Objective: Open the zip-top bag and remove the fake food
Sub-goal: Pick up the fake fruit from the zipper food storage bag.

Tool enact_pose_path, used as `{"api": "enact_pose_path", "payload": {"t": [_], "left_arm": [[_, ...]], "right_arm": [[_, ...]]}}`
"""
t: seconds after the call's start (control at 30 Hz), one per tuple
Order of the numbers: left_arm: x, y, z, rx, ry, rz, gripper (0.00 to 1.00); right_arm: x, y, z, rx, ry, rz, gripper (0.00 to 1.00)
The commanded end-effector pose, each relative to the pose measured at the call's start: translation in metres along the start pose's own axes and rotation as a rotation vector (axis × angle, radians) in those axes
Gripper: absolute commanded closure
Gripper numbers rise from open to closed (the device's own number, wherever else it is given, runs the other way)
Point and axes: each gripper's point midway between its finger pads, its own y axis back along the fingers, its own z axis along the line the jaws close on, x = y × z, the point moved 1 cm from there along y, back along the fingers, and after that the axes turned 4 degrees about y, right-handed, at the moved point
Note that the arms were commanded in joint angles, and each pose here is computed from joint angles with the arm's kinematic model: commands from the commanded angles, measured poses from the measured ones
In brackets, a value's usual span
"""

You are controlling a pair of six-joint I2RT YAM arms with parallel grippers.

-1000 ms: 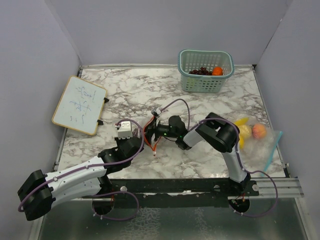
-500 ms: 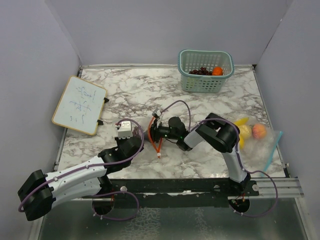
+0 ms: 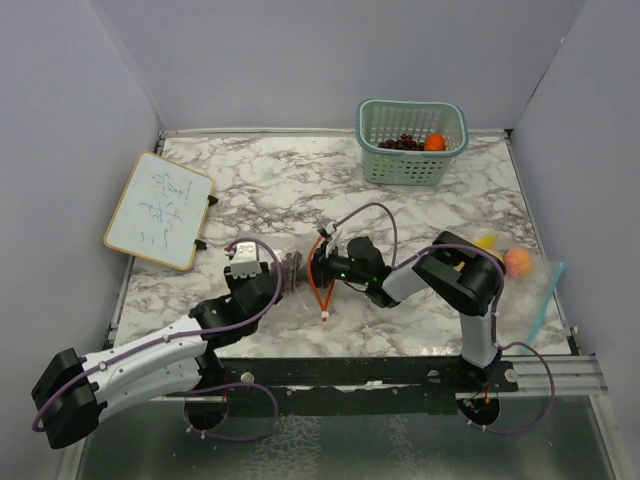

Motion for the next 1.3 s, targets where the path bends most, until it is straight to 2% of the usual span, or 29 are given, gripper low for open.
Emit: {"api": "enact_pose_path", "payload": {"t": [0.0,0.17,0.23,0.4,0.5,0.83,1.27], "left_arm": [[0.004,-0.001,0.004,-0.009,0.010,0.004,0.52],[0.010,-0.004,0.003,-0.006,0.013,0.021,0.57],[0.010,-0.004,0.001,0.001,0.018,0.022,0.61],[0.013,-0.006,0.000,0.000,0.014,0.032,0.91],[0.015,-0.007,0.002,-0.009,0.010,0.040,1.00],[0.016,-0.013,0.005,-0.030,0.039,0.038,1.00],[0.017,-0.019,0.002,-0.012,0.083,0.046,1.00]], "right_arm": [[-0.010,0.019,-0.017,0.122,0.016,-0.017,0.97],[-0.019,0.035,-0.024,0.165,0.025,-0.033,0.98],[-0.020,0.038,-0.026,0.176,0.030,-0.030,0.98],[-0.023,0.046,-0.028,0.195,0.033,-0.039,0.98],[-0.025,0.054,-0.031,0.216,0.032,-0.041,0.98],[-0.040,0.101,-0.043,0.330,0.053,-0.051,0.98],[-0.107,0.177,-0.068,0.596,0.126,-0.128,0.98]]}}
